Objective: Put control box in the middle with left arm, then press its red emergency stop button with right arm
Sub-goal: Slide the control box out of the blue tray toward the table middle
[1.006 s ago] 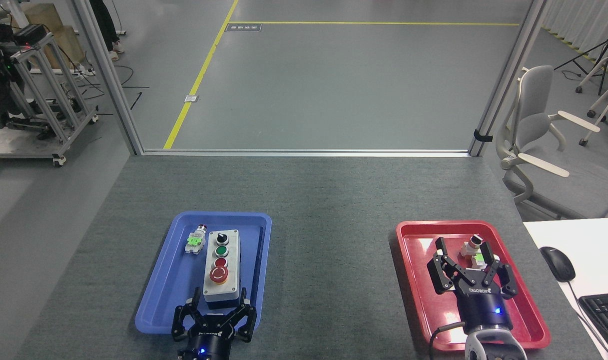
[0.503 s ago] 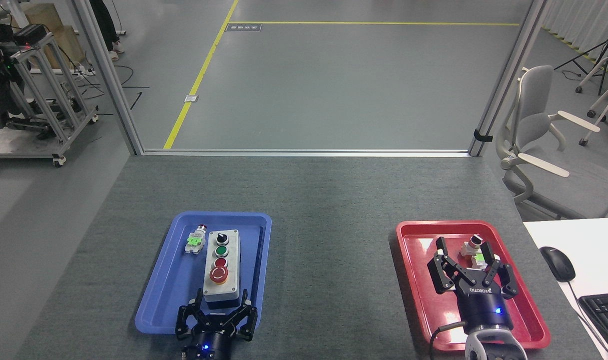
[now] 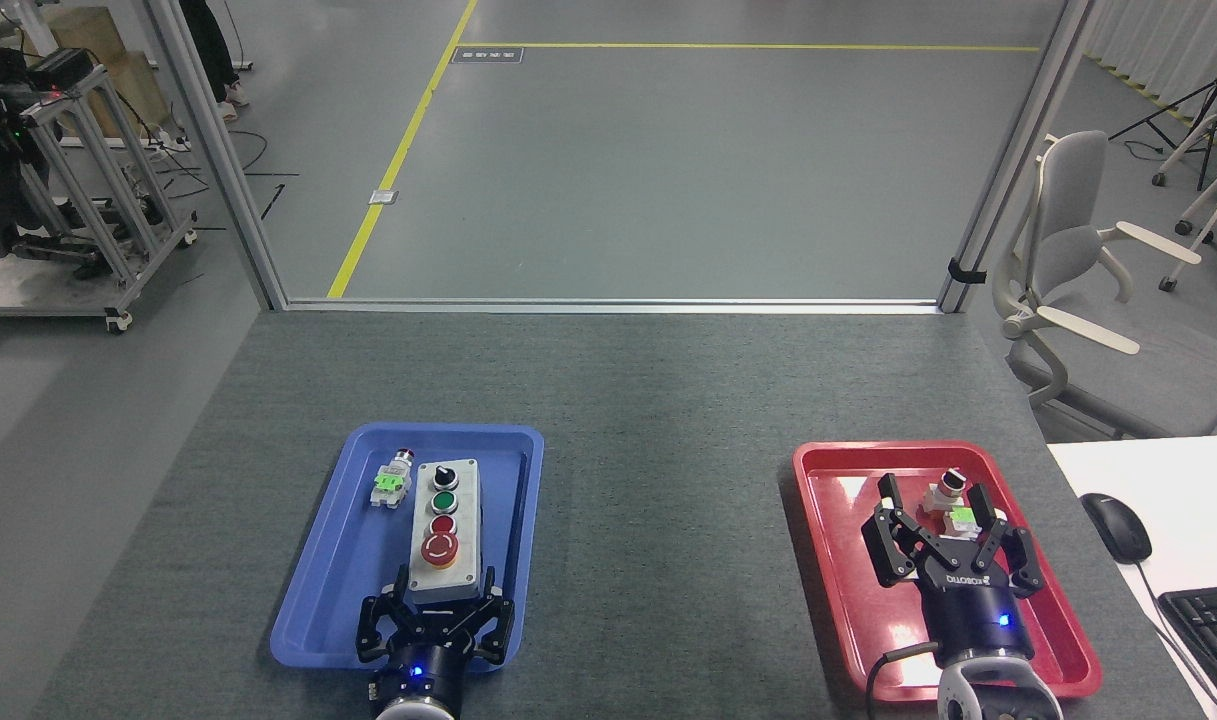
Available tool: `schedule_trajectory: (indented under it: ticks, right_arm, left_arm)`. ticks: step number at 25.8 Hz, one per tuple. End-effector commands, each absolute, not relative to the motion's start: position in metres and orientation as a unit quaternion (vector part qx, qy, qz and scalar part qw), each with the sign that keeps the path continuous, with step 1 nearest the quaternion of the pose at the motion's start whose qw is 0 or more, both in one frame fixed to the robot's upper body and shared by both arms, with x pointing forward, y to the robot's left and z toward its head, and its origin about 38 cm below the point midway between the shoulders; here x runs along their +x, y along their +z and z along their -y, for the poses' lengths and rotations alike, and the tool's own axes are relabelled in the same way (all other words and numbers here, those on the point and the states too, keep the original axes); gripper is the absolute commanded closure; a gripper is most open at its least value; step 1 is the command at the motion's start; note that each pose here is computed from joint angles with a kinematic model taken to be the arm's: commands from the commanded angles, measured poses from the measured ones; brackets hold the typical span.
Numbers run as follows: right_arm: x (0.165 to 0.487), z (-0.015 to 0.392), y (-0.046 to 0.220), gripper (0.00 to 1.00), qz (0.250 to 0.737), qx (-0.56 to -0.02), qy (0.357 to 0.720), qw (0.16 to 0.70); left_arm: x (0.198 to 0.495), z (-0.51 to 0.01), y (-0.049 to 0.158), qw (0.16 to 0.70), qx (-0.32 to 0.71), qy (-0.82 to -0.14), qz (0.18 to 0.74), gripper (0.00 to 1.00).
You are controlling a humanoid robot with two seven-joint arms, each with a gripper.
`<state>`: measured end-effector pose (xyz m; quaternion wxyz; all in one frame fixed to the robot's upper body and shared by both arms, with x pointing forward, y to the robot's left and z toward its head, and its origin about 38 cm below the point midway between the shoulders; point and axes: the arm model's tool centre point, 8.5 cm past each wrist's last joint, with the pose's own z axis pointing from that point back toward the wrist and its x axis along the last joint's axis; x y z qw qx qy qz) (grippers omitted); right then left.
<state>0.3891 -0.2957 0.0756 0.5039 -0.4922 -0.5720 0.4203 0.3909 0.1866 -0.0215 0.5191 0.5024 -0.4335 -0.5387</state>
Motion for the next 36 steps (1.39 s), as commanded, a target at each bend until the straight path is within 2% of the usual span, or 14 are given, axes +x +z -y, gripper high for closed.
schedule_trajectory:
  ticks: [1, 2, 3, 5, 6, 9, 10, 14, 18, 24, 28, 32, 36]
  right_arm:
    - [0.389, 0.296, 0.075, 0.00, 0.572, -0.492, 0.420, 0.504]
    - [0.389, 0.296, 0.075, 0.00, 0.572, -0.492, 0.420, 0.504]
    - [0.388, 0.297, 0.076, 0.00, 0.571, -0.493, 0.420, 0.504]
    - [0.389, 0.299, 0.076, 0.00, 0.570, -0.495, 0.419, 0.504]
    - [0.389, 0.299, 0.076, 0.00, 0.571, -0.494, 0.417, 0.506]
    - [0.389, 0.300, 0.076, 0.00, 0.571, -0.493, 0.416, 0.507]
    - [0.389, 0.300, 0.076, 0.00, 0.572, -0.493, 0.416, 0.507]
    - [0.389, 0.297, 0.075, 0.00, 0.574, -0.490, 0.414, 0.510]
    - [0.389, 0.297, 0.076, 0.00, 0.575, -0.490, 0.415, 0.507]
    - [0.389, 0.297, 0.076, 0.00, 0.575, -0.490, 0.416, 0.507]
    - [0.389, 0.295, 0.075, 0.00, 0.575, -0.488, 0.415, 0.509]
    - [0.389, 0.294, 0.075, 0.00, 0.576, -0.487, 0.416, 0.508]
    - [0.389, 0.295, 0.075, 0.00, 0.576, -0.487, 0.417, 0.507]
  left_arm:
    - [0.399, -0.184, -0.027, 0.523, 0.500, -0.542, 0.427, 0.01]
    - [0.402, -0.186, -0.028, 0.523, 0.502, -0.542, 0.425, 0.02]
    - [0.404, -0.185, -0.029, 0.523, 0.504, -0.540, 0.425, 0.09]
    - [0.406, -0.184, -0.028, 0.531, 0.503, -0.528, 0.433, 0.41]
    - [0.407, -0.185, -0.027, 0.532, 0.503, -0.521, 0.438, 0.54]
    - [0.407, -0.185, -0.026, 0.534, 0.501, -0.514, 0.447, 0.76]
    - [0.407, -0.185, -0.025, 0.533, 0.502, -0.513, 0.448, 0.79]
    - [0.409, -0.182, -0.019, 0.526, 0.506, -0.506, 0.459, 0.89]
    - [0.414, -0.174, -0.004, 0.514, 0.507, -0.495, 0.484, 1.00]
    - [0.417, -0.158, 0.014, 0.506, 0.505, -0.475, 0.513, 1.00]
    - [0.417, -0.128, 0.022, 0.505, 0.483, -0.465, 0.544, 1.00]
    - [0.424, -0.087, 0.038, 0.474, 0.481, -0.488, 0.553, 1.00]
    - [0.426, -0.045, 0.047, 0.466, 0.461, -0.511, 0.556, 1.00]
